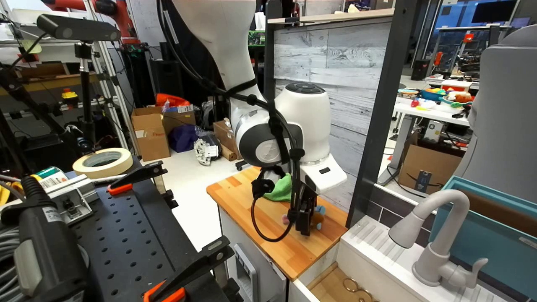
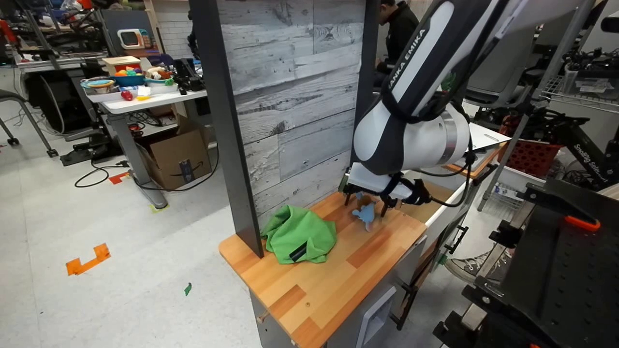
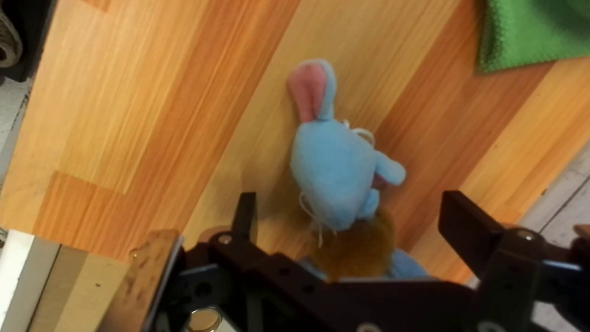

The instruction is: Move the green cloth to the left, then pick the blue object and move it to the right on the table

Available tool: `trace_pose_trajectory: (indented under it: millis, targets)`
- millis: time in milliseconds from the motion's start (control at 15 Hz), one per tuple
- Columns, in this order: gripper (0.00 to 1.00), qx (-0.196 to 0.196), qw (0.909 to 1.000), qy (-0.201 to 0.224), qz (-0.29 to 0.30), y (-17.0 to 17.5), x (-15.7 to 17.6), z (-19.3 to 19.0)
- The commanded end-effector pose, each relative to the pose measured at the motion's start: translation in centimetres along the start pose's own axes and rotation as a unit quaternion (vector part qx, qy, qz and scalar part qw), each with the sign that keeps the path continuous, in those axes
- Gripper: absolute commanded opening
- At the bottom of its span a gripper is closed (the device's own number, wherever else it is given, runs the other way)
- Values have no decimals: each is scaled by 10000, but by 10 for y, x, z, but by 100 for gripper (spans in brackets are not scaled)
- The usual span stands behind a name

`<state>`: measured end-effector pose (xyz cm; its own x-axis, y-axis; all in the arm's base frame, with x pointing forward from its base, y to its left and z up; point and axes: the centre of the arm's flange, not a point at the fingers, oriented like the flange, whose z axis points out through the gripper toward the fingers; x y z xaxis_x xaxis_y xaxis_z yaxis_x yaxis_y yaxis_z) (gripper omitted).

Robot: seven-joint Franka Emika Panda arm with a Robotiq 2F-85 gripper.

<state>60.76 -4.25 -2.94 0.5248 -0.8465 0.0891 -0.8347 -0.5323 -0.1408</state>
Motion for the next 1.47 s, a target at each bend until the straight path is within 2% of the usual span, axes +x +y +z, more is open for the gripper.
trace_pose_trajectory:
  millis: [0, 1400]
  targets:
    - [100, -5, 10000, -3, 0, 0, 0, 0]
    - [100, -49, 10000, -28, 1, 5, -3, 4]
